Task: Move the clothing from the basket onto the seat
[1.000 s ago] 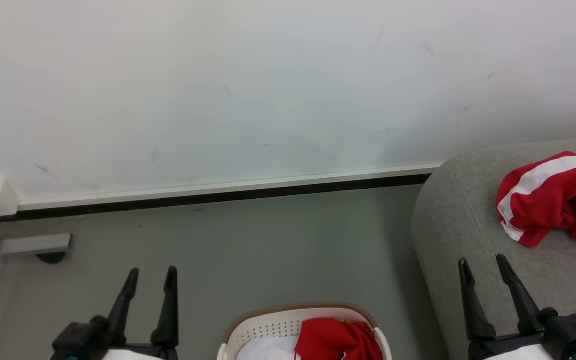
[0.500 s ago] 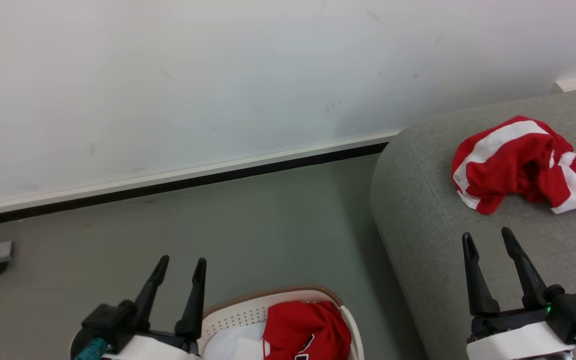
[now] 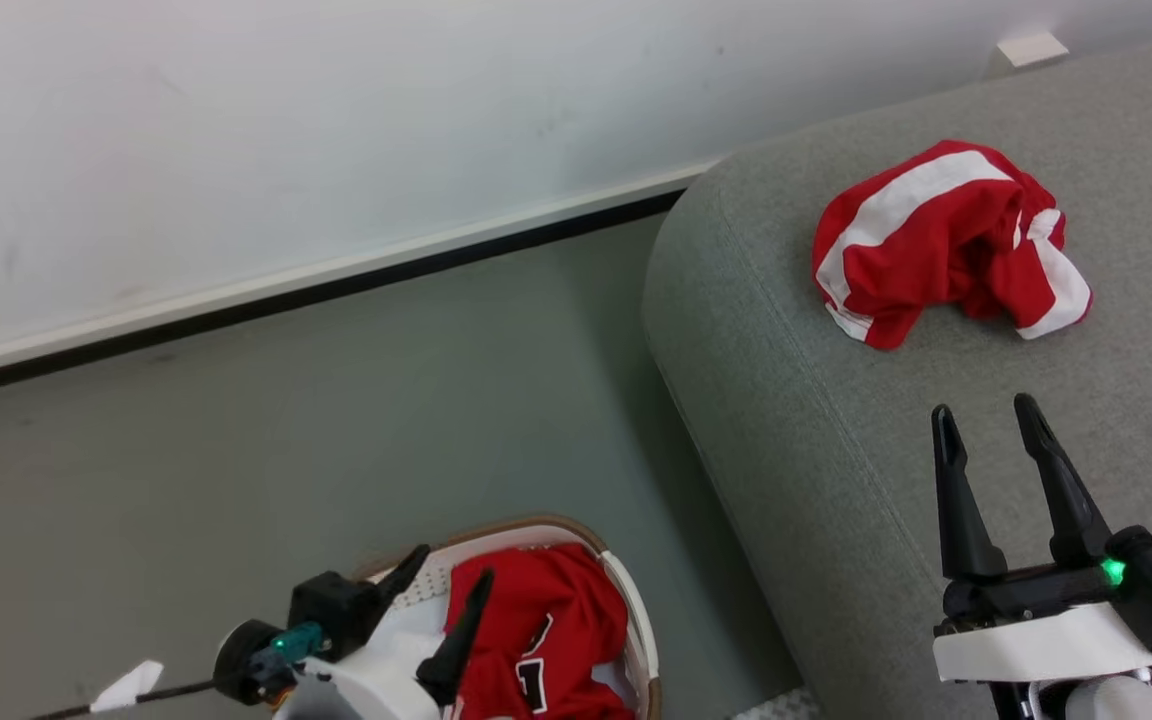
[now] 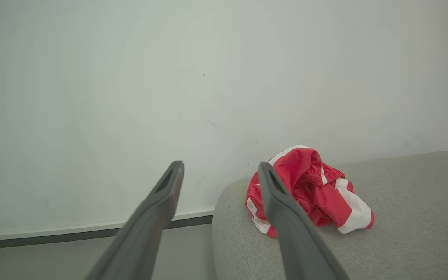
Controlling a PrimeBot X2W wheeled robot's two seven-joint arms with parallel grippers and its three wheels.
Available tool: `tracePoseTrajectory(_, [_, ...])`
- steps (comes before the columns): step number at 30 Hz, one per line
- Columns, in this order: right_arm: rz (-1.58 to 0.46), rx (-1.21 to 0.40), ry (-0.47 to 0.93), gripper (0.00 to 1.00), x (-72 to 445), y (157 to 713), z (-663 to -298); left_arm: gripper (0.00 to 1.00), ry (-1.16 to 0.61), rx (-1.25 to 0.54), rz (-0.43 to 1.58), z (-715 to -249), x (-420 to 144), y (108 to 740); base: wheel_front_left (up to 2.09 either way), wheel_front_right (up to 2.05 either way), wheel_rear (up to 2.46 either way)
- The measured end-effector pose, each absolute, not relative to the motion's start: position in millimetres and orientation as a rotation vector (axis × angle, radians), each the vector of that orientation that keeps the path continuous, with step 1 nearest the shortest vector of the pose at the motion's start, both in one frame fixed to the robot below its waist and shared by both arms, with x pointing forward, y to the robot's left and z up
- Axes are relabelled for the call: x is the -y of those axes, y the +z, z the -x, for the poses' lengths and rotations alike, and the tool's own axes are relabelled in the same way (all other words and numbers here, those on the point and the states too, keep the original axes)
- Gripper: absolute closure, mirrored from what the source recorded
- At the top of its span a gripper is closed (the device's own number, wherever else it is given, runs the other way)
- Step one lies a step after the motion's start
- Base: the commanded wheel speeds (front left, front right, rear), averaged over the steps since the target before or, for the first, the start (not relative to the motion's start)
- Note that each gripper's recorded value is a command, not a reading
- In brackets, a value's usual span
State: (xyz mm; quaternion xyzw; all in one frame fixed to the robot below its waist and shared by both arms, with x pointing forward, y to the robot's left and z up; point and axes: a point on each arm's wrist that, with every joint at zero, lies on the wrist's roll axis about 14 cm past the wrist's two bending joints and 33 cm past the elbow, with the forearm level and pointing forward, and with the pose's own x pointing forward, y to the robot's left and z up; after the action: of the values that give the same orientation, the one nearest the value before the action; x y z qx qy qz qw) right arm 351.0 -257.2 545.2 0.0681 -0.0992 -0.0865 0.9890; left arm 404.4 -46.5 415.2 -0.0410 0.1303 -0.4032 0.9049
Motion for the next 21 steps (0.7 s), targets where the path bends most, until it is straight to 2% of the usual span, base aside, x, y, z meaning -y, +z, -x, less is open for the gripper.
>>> tracePoseTrajectory(11, [-0.177,0.173,-0.21,0.0,270,533,-378,0.0,-1.009,-0.578,-0.13,-406,47,314,0.0,0.0,0.0])
tracePoseTrajectory(21, [-0.18,0.109,-0.238,0.0,280,507,-402,0.0,-1.127,-0.914,-0.236,-377,43,225,0.0,0.0,0.0])
